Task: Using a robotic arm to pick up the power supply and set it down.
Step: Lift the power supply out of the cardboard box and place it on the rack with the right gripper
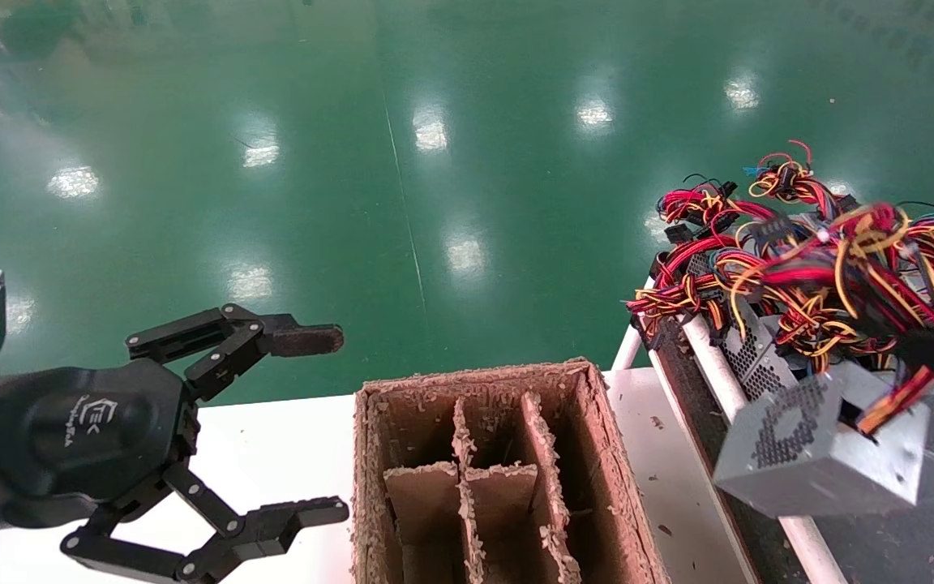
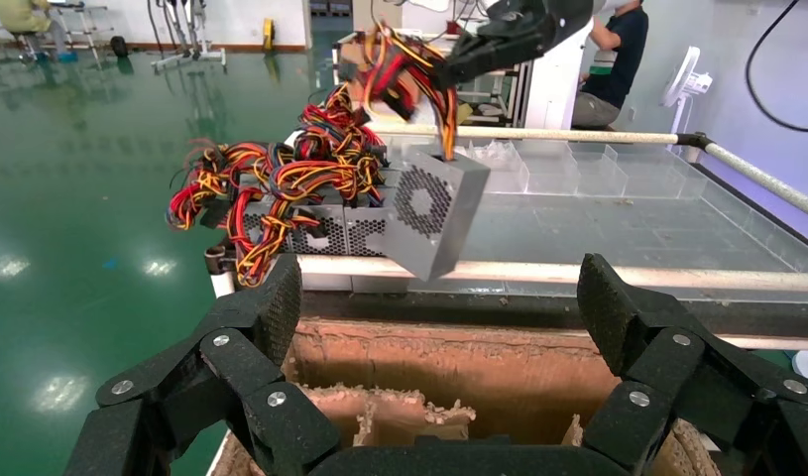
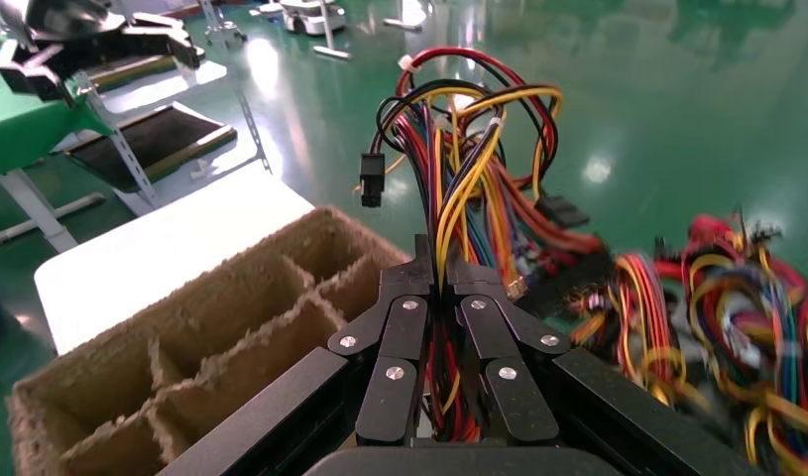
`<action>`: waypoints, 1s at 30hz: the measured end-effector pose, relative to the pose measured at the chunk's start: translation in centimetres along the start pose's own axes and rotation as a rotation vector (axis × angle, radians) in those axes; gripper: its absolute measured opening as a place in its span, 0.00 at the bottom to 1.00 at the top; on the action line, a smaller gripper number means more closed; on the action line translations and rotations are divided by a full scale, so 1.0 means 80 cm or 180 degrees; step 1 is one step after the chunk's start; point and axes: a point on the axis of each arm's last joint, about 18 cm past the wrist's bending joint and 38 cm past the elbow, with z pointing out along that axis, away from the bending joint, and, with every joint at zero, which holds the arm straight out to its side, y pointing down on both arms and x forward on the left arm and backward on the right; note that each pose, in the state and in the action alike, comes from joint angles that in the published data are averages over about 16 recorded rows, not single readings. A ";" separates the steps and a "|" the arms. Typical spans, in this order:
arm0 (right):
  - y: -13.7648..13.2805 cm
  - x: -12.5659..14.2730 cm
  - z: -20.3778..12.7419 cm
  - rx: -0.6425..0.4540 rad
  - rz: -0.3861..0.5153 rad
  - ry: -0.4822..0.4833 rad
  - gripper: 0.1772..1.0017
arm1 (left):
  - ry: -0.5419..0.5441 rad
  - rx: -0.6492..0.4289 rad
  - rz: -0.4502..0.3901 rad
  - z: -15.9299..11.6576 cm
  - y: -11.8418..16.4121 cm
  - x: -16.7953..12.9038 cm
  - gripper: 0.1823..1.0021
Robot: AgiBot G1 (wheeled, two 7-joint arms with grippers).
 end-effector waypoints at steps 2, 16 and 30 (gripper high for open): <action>0.003 -0.001 -0.012 -0.0013 0.0018 0.0052 0.04 | 0.0000 0.0000 0.0000 0.000 0.000 0.000 1.00; 0.029 -0.001 -0.084 -0.0143 0.0109 0.0479 0.04 | 0.0000 0.0000 0.0000 0.000 0.000 0.000 1.00; 0.057 -0.016 -0.109 -0.0389 0.0198 0.0597 0.04 | 0.0000 0.0000 0.0000 0.000 0.000 0.000 1.00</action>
